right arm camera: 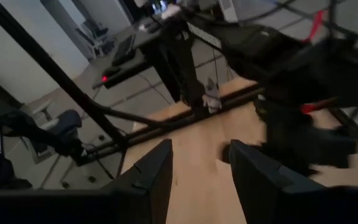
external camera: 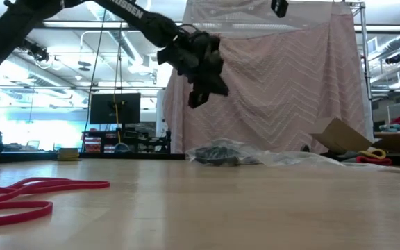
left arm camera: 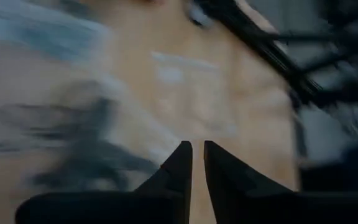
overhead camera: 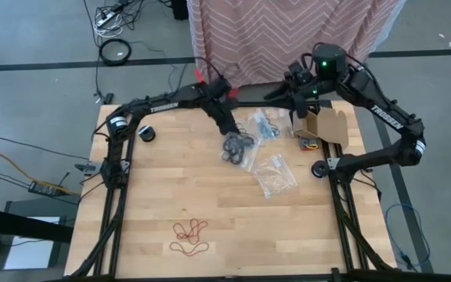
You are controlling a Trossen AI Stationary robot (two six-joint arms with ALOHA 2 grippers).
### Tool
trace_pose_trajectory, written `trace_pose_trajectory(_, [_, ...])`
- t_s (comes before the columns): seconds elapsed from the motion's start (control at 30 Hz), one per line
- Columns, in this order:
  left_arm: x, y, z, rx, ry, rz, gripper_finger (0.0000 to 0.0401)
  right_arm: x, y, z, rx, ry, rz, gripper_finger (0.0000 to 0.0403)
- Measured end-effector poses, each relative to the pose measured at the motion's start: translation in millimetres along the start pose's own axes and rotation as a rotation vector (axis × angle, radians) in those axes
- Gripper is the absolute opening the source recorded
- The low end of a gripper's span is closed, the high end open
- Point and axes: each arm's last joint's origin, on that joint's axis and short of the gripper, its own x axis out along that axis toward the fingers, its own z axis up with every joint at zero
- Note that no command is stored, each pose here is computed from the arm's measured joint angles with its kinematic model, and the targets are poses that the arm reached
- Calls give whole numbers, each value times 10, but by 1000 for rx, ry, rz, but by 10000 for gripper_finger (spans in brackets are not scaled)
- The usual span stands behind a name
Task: Sort rubber bands
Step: Close the left transparent zip bag
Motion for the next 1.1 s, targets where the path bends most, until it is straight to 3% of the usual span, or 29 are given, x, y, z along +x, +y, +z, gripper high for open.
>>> trace_pose_trajectory(0.13, [313,-256,-129,102,101,-36,46,-37,15,-62,-3,44,-30,150])
trace_pose_trajectory(0.27, [736,-284,-275,187,175,22,46,-42,8,-91,0,65,-51,150])
trace_pose_trajectory(0.43, [1105,-21,-475,80,268,118,46,-44,9,-94,10,67,-52,150])
trace_pose_trajectory(0.6, [1024,346,-518,-38,296,282,46,-60,24,-98,25,67,-52,150])
trace_pose_trajectory(0.87, [1009,339,-505,-32,293,216,46,-70,29,-98,24,63,-68,149])
trace_pose_trajectory(1.1, [917,301,-379,-38,262,226,46,-75,13,-136,35,91,-111,149])
